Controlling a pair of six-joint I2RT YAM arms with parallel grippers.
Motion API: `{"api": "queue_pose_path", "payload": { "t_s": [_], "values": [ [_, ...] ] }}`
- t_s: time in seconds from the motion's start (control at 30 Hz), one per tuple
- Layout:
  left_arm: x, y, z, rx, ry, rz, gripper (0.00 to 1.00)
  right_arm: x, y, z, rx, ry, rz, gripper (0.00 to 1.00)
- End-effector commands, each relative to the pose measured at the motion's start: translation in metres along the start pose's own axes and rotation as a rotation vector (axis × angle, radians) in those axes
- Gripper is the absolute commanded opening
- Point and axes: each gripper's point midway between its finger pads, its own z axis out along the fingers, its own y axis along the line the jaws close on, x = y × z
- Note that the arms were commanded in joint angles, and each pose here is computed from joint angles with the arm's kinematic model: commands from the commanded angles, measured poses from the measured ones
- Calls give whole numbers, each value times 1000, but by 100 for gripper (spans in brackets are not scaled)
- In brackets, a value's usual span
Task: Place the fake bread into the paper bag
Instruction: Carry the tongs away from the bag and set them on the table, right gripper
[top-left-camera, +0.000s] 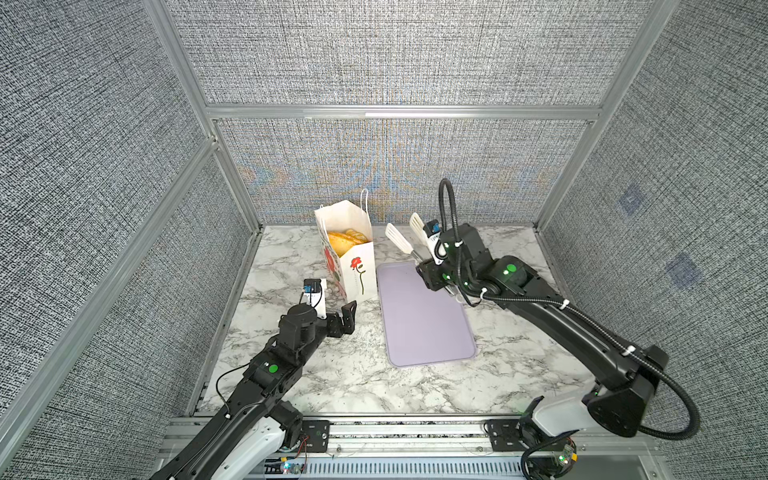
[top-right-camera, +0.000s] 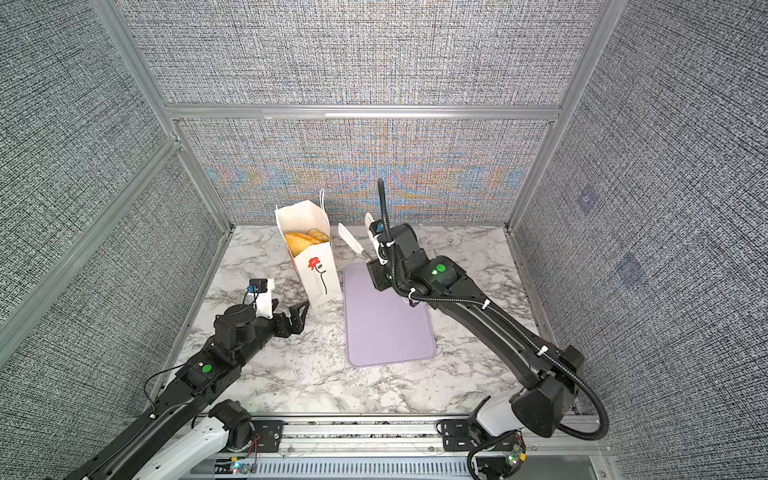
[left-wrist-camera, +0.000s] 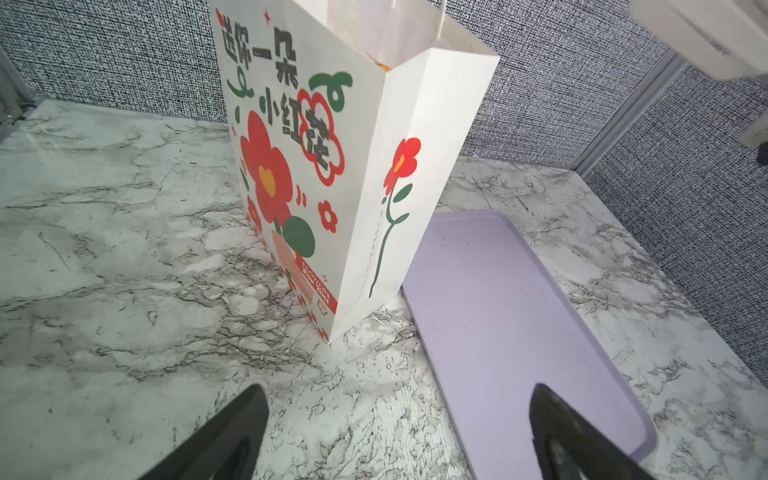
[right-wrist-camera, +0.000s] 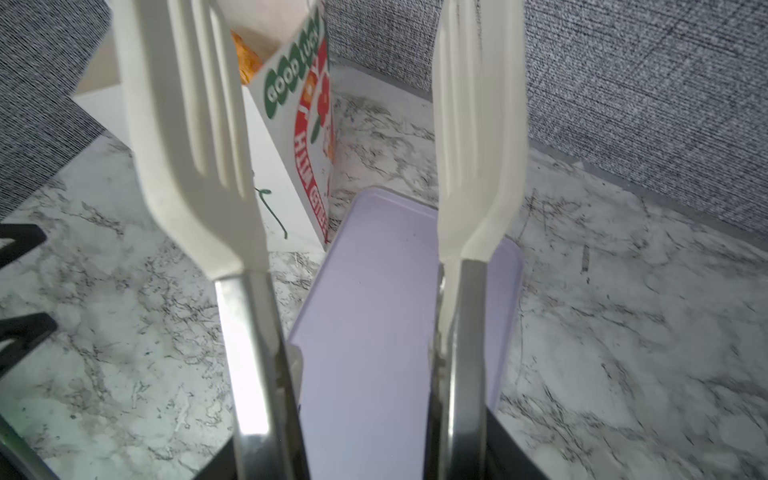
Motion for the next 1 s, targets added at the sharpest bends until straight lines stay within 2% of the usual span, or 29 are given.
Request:
{"api": "queue_pose_path", "payload": {
  "t_s": [0.0, 0.3, 0.67, 0.97],
  "values": [
    [-8, -9, 1, 45, -28, -29, 99, 0, -22, -5, 71, -53, 54, 56],
    [0, -15, 13, 75, -11, -46, 99, 62, -77, -4, 221, 36, 143, 55],
    [8, -22, 25, 100, 15, -44, 99, 115, -127, 4, 359, 105, 248, 56],
    [13, -26, 30, 113, 30, -42, 99, 147, -151, 6, 396, 147, 332, 56]
  ]
}}
